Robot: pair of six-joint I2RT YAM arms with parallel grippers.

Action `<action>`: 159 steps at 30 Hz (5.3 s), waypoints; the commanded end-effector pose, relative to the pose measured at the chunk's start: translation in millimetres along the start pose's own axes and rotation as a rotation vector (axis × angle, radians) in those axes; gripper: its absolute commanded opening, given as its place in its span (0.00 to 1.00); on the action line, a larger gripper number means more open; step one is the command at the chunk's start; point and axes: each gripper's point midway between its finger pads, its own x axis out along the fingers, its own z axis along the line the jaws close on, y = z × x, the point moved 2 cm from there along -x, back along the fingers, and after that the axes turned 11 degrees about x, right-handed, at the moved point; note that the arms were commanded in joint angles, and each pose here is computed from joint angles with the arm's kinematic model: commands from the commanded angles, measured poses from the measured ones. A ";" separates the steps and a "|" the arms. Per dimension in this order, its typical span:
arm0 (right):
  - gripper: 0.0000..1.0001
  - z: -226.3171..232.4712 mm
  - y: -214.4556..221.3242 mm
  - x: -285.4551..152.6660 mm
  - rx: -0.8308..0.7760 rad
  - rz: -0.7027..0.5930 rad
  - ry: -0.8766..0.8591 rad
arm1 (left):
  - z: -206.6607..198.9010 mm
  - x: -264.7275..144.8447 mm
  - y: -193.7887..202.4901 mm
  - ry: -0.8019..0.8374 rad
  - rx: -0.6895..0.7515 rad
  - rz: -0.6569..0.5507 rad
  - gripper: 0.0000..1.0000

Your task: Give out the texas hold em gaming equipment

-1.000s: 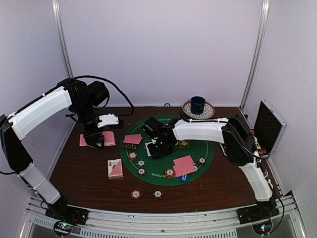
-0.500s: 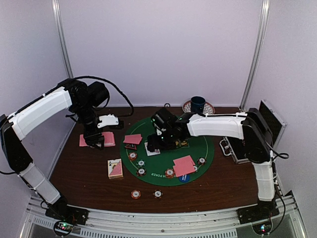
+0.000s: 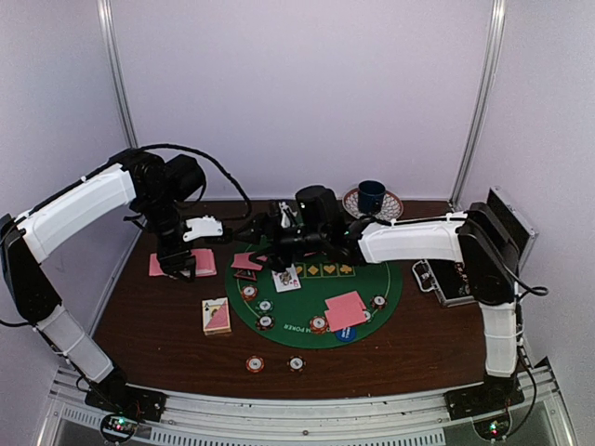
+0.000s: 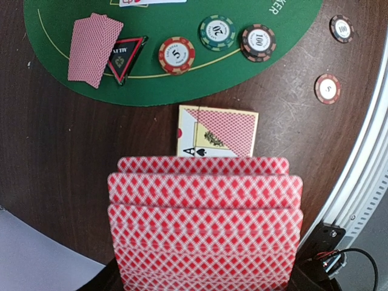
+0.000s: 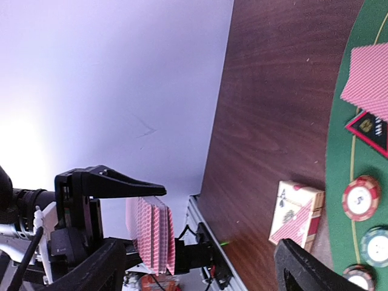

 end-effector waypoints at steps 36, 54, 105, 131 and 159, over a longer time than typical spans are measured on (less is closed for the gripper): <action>0.89 40.6 69.5 80.4 0.150 0.325 -0.351 | 4.5 -7.5 -13.1 -0.004 0.004 -0.055 0.00; 0.84 24.8 81.7 108.0 0.113 0.397 -0.255 | 3.3 -6.9 -11.1 0.001 0.003 -0.046 0.00; 0.71 7.2 40.0 50.6 0.010 0.254 -0.150 | 1.4 -10.1 -10.3 -0.005 0.001 -0.055 0.00; 0.76 23.3 63.1 98.2 0.030 0.327 -0.262 | -0.3 -9.2 -9.6 0.008 -0.002 -0.048 0.00; 0.72 21.3 36.1 57.8 -0.050 0.222 -0.193 | -2.8 -8.3 -5.9 0.006 -0.004 -0.039 0.00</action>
